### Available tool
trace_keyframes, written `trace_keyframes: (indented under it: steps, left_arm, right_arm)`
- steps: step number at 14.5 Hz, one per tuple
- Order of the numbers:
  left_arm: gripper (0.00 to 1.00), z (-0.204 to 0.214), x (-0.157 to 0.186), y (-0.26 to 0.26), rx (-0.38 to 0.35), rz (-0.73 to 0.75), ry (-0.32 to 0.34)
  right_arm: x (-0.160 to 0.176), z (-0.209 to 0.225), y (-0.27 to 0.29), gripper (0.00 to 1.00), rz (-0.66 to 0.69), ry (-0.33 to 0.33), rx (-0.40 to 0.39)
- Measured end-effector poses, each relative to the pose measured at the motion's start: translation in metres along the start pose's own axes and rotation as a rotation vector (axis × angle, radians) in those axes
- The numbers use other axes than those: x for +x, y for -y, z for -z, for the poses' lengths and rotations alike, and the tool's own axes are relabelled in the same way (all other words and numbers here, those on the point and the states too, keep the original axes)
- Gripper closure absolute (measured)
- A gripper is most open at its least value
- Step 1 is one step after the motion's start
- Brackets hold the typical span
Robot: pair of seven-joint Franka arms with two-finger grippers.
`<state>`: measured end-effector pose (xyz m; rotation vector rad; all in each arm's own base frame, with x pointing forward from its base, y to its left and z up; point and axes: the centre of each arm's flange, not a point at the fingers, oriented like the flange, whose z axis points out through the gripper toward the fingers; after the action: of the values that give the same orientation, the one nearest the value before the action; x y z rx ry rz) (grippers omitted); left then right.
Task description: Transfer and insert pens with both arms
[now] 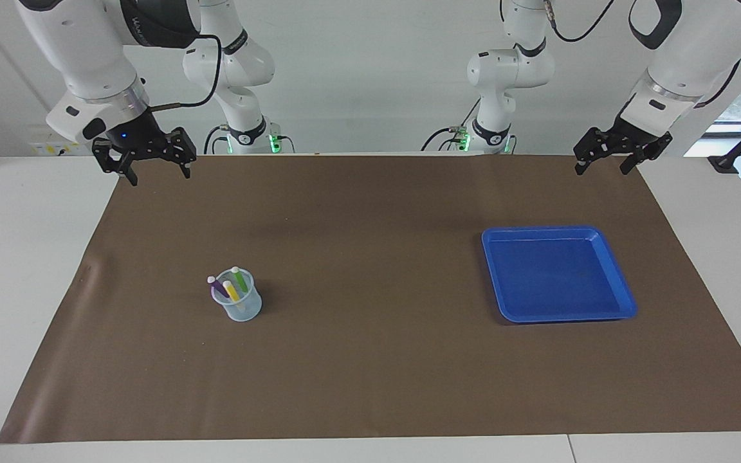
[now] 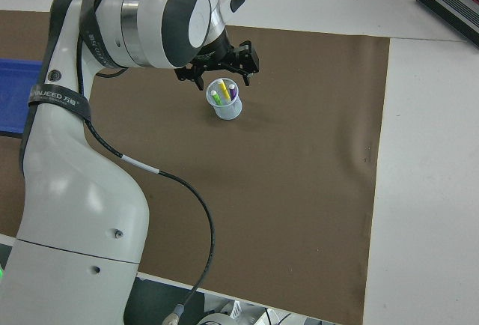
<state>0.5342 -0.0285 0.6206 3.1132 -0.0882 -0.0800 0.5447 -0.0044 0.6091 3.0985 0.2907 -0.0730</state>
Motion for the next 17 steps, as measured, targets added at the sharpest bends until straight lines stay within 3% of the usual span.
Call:
trace_keyframes:
  steps: [17]
  left_arm:
    - [0.00,0.0000,0.0000,0.0000,0.000,0.000,0.000]
  right_arm:
    - [-0.0023,-0.0003,-0.0069,0.00,-0.046,-0.007,0.001]
